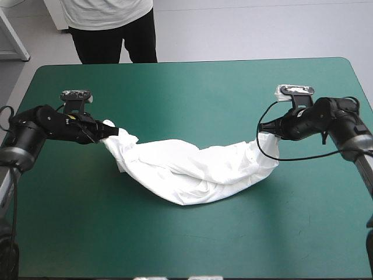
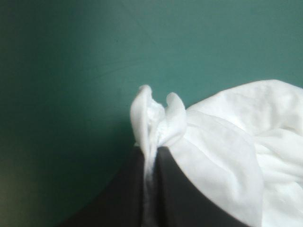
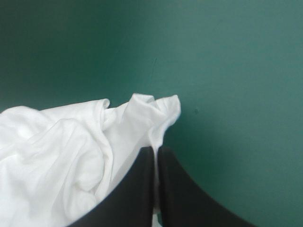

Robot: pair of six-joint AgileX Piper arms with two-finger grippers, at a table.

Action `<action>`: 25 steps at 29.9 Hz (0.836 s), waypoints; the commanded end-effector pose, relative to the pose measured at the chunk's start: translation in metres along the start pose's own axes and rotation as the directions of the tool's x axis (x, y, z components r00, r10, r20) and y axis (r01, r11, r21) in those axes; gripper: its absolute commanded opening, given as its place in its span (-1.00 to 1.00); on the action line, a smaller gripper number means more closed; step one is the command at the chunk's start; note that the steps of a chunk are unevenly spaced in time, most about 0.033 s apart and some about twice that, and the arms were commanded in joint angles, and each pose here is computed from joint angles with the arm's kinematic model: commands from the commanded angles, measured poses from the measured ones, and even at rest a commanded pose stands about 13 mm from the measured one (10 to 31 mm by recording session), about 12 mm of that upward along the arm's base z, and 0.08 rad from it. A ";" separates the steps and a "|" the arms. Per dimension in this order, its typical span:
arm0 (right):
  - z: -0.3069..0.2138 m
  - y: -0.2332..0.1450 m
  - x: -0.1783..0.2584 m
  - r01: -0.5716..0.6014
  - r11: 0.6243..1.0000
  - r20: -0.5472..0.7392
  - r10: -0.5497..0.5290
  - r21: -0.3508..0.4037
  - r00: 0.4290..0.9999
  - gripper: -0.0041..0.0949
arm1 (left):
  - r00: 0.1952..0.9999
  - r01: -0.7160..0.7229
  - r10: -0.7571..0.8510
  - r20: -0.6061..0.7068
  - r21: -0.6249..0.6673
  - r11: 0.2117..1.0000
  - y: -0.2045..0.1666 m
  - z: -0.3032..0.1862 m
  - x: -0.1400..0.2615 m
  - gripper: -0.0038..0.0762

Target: Fold the cloth

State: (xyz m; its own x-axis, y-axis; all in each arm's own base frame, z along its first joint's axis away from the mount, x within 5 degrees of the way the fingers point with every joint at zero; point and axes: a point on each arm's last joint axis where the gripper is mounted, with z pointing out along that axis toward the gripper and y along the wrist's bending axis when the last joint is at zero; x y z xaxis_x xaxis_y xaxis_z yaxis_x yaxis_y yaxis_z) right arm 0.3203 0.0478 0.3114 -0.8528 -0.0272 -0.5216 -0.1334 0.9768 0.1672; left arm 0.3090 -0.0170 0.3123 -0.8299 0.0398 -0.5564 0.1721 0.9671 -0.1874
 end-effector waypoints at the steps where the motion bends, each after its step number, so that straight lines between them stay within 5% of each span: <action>1: 0.013 -0.002 -0.013 0.008 1.000 0.061 -0.008 0.007 0.998 -0.95 | 0.999 0.026 -0.026 0.038 0.003 1.000 0.006 0.018 -0.011 -0.93; 10: 0.060 -0.012 -0.007 0.000 1.000 -0.066 0.002 0.026 0.998 -0.95 | 0.996 0.059 -0.058 -0.071 0.008 0.998 0.016 0.058 -0.005 -0.93; 13: 0.060 -0.012 -0.004 0.005 1.000 -0.100 -0.003 0.022 0.995 -0.71 | 0.994 0.062 -0.060 -0.094 0.015 0.998 0.015 0.058 -0.003 -0.87; 15: 0.059 -0.011 -0.002 0.007 1.000 -0.134 -0.004 0.020 0.991 -0.33 | 0.990 0.055 -0.051 -0.128 0.027 0.998 0.014 0.058 -0.001 -0.63; 19: 0.051 -0.009 -0.002 -0.003 1.000 -0.201 0.005 0.011 0.980 0.39 | 0.970 0.072 -0.045 -0.238 0.104 0.992 0.005 0.050 0.003 0.19; 21: 0.040 -0.006 -0.006 0.002 1.000 -0.195 -0.001 0.005 0.981 0.41 | 0.964 0.074 -0.042 -0.264 0.111 0.991 0.002 0.040 0.001 0.45; 25: 0.004 0.000 -0.014 -0.001 1.000 -0.118 0.002 0.004 0.993 0.22 | 0.986 0.051 -0.042 -0.162 0.050 0.997 -0.003 0.001 -0.010 0.37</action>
State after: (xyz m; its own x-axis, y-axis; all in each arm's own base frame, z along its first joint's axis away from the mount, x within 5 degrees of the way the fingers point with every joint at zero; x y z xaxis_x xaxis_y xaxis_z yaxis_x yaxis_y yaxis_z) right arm 0.3477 0.0508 0.2666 -0.9538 -0.0630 -0.2938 -0.1154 0.9796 0.1647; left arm 0.3304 -0.0211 0.2680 -0.9572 0.0766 -0.2790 0.1564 0.9482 -0.2764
